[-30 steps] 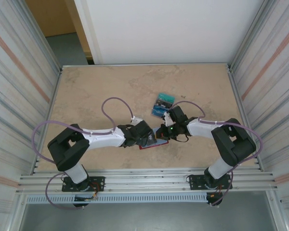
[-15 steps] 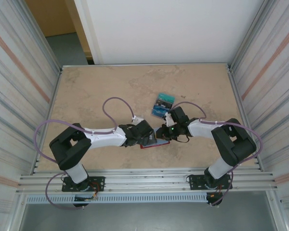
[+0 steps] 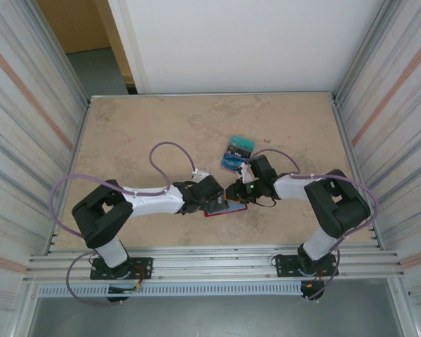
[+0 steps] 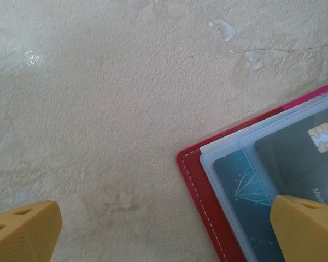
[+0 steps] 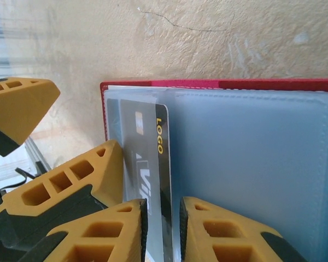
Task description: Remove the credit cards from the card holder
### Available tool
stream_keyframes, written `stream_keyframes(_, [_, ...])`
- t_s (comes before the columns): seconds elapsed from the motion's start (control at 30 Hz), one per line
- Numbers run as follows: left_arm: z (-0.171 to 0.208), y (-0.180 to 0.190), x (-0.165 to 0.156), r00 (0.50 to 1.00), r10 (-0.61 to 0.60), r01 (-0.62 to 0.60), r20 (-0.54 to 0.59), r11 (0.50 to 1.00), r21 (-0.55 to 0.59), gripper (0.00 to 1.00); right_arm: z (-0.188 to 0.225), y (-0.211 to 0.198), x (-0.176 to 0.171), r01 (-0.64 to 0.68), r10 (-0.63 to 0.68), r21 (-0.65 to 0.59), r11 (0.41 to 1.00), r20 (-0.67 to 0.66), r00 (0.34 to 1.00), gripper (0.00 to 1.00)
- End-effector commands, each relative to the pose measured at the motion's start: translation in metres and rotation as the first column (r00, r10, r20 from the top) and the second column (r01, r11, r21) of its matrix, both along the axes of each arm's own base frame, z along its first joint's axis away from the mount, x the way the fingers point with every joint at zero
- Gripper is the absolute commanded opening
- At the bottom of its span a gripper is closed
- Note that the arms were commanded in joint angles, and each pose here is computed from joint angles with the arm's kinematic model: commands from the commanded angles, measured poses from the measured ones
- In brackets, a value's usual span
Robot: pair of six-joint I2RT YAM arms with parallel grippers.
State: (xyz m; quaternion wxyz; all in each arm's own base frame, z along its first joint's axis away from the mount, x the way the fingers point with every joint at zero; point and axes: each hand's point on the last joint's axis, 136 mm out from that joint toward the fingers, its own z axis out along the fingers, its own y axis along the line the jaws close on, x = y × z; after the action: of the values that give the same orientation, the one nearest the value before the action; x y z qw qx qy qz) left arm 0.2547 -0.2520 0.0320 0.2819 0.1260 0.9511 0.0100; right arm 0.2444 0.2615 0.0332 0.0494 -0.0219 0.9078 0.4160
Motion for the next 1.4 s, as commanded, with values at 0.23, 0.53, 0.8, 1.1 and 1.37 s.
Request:
stream_keyframes(0.23, [-0.022,0.021,-0.019,0.997,0.01,-0.004,-0.08,0.997,0.076,0.99,-0.002,0.001,0.004,0.016,-0.015,0.042,0.999,-0.027,1.0,0.07])
stream_keyframes(0.53, [-0.023,0.024,-0.021,0.996,0.021,-0.015,-0.085,0.997,0.079,0.99,-0.001,-0.015,0.008,0.045,-0.045,0.011,0.999,-0.019,0.999,0.04])
stream_keyframes(0.8, [-0.021,0.027,-0.018,0.997,0.029,-0.023,-0.077,0.997,0.075,0.99,0.006,-0.032,0.011,0.057,-0.056,-0.052,0.997,0.026,0.998,0.04])
stream_keyframes(1.1, [-0.015,0.032,-0.006,0.998,0.035,-0.031,-0.052,0.996,0.083,0.99,0.021,-0.043,0.014,0.062,-0.053,-0.109,0.992,0.09,0.995,0.04])
stream_keyframes(1.37, [-0.002,0.031,0.005,0.999,0.024,-0.022,-0.026,0.997,0.071,0.99,0.044,-0.051,0.026,0.059,-0.026,-0.176,0.983,0.186,0.982,0.03])
